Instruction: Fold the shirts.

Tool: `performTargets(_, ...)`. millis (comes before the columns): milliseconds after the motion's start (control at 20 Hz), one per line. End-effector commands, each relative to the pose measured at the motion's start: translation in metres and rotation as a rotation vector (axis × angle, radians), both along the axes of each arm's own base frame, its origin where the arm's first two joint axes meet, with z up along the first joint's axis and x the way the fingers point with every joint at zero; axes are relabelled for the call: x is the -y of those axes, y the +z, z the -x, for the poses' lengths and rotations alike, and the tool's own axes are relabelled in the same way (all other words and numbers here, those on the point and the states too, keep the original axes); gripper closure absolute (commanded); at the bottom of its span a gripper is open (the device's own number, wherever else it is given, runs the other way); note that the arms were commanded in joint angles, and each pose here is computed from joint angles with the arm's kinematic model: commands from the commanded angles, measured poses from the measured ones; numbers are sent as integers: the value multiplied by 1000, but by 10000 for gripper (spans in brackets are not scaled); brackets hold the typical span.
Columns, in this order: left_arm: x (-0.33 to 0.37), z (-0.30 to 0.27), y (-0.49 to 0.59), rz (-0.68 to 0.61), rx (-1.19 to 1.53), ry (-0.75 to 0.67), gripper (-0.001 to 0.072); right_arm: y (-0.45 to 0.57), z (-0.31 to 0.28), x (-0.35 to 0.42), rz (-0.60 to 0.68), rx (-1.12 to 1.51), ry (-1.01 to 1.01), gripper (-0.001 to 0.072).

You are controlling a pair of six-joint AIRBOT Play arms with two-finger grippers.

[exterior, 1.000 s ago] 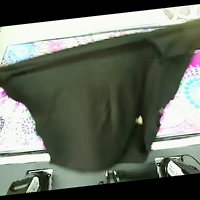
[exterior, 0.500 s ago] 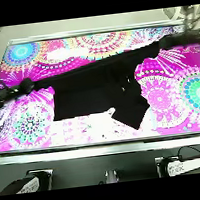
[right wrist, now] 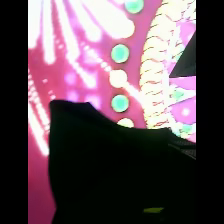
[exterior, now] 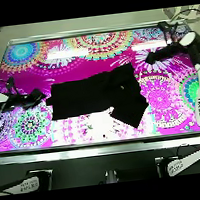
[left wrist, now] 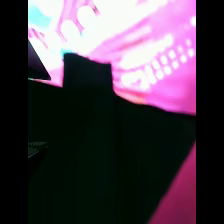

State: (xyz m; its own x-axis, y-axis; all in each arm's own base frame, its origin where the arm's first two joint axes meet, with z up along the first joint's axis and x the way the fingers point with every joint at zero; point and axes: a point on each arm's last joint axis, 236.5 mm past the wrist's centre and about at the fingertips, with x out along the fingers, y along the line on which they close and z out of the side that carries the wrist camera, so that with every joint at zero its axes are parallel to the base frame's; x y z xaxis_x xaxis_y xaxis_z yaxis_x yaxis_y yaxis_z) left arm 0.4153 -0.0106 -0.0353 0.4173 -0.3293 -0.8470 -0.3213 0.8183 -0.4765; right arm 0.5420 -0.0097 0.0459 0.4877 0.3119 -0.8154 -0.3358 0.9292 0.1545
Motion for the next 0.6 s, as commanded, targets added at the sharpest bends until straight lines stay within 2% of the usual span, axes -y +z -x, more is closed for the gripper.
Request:
performTargets(0,-25,79,-24,-33,-305,-131,243,-34,86,51,73,-342,35,338)
performTargets(50,-18,94,-35,-7,-340,-151,223,-45,110,55,52,-429,53,349)
performTargets(200,16,105,-60,90,-318,-165,236,-70,154,45,-5,-583,129,370)
performTargets(300,31,99,-66,121,-284,-138,236,-75,164,35,-49,-617,153,367)
performTargets(550,47,79,-65,109,-210,-132,243,-82,163,34,-50,-609,147,338)
